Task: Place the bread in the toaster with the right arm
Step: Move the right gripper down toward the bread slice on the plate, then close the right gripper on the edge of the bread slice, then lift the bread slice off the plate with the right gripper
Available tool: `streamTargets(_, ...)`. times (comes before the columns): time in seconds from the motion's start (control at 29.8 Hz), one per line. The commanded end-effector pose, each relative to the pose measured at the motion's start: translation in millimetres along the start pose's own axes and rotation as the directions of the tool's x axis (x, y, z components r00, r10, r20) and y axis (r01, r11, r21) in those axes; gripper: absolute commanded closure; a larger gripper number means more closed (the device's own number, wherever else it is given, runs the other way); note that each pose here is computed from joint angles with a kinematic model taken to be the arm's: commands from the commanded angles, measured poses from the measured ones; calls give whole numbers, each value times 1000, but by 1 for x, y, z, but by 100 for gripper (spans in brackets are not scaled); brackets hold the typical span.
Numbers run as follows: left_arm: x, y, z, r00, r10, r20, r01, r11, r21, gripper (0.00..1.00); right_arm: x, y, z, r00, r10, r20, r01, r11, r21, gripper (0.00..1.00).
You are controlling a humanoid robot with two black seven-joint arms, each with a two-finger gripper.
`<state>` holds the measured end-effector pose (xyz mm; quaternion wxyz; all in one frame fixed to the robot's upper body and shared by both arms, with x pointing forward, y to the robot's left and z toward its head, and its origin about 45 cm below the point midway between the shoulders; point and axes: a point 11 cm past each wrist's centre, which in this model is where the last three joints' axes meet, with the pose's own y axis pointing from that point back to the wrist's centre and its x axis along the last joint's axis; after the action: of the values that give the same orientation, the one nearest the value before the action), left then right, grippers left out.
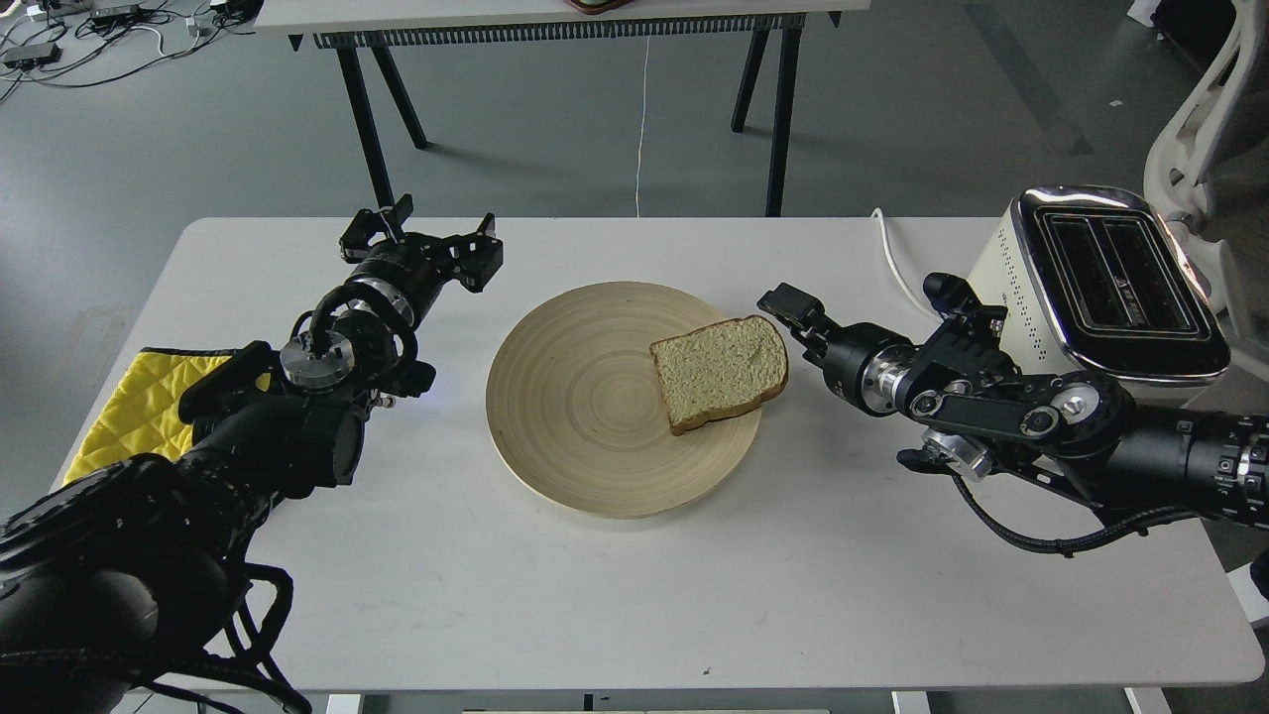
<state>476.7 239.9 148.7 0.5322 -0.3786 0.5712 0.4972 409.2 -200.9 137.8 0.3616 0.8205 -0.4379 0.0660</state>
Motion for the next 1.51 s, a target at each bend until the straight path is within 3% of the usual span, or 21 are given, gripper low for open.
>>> streamTargets(0.0, 0, 0, 0, 1000, 0, 0, 0, 1000, 0, 0, -5, 0, 4, 1000, -14, -16, 13, 1000, -14, 11)
streamTargets(0.2, 0, 0, 0, 1000, 0, 0, 0, 1000, 0, 0, -8, 0, 9, 999, -26, -22, 25, 999, -43, 30)
streamTargets(0.44, 0, 0, 0, 1000, 0, 0, 0, 1000, 0, 0, -15, 1, 13, 998, -46, -35, 44, 998, -54, 39)
streamTargets(0.67, 0, 0, 0, 1000, 0, 0, 0, 1000, 0, 0, -16, 1, 11, 998, -50, -33, 48, 998, -49, 62)
streamTargets(0.94, 0, 0, 0, 1000, 0, 0, 0, 1000, 0, 0, -16, 0, 8, 998, -48, -31, 47, 998, -36, 70)
streamTargets(1.34, 0, 0, 0, 1000, 0, 0, 0, 1000, 0, 0, -21, 1, -11, 998, -61, -13, 61, 998, 11, 95)
streamTargets(1.47, 0, 0, 0, 1000, 0, 0, 0, 1000, 0, 0, -15, 1, -24, 999, -48, 15, 47, 998, 43, 99)
